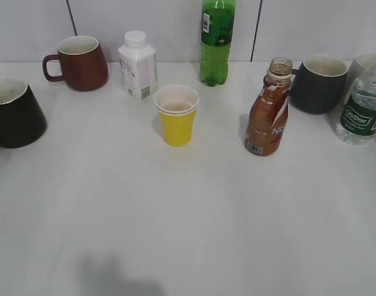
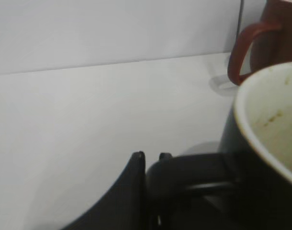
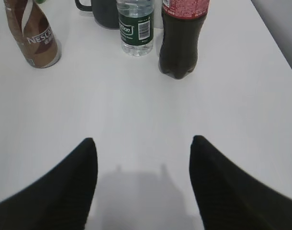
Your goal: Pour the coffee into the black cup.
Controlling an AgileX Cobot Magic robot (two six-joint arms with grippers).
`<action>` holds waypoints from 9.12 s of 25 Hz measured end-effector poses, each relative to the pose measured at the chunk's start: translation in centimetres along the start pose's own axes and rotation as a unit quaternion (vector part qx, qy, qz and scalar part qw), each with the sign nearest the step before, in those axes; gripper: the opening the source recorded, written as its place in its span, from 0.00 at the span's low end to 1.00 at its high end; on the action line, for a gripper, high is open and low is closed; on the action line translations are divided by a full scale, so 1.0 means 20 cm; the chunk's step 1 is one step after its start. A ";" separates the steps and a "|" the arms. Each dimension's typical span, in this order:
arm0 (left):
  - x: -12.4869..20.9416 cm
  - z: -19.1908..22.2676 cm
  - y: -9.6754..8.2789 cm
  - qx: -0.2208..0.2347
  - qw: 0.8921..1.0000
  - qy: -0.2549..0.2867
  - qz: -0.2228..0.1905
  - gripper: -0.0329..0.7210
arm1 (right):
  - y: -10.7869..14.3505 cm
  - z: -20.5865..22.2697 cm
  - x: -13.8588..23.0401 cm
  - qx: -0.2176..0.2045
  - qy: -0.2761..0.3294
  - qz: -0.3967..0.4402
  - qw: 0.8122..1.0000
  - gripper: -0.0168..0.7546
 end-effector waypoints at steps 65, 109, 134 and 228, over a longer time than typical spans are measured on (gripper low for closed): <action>-0.56 -0.12 -0.75 0.437 0.884 -0.160 0.045 0.09 | 0.18 0.21 -0.46 -0.072 -0.164 0.000 0.984 0.64; -0.56 -0.13 -0.76 0.440 0.882 -0.161 0.046 0.09 | 0.41 1.12 0.05 -0.156 -0.016 -0.123 0.980 0.66; -0.56 -0.13 -0.76 0.440 0.882 -0.161 0.046 0.09 | 0.48 1.41 0.27 -0.209 -0.019 -0.093 0.973 0.81; -0.98 -0.38 -1.47 0.551 0.787 -0.248 0.126 0.09 | 0.74 1.04 -0.42 -0.180 -0.276 -0.570 0.752 0.71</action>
Point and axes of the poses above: a point on each arm's last joint axis where the gripper is mounted, z pointing out along that axis toward the gripper, y along the wrist's bending axis when the last joint is at zero, x = y × z, the point moved 4 cm from there along z, pointing out along that axis toward the gripper, and after that the axes turned 13 degrees about z, right-handed, at the moved point
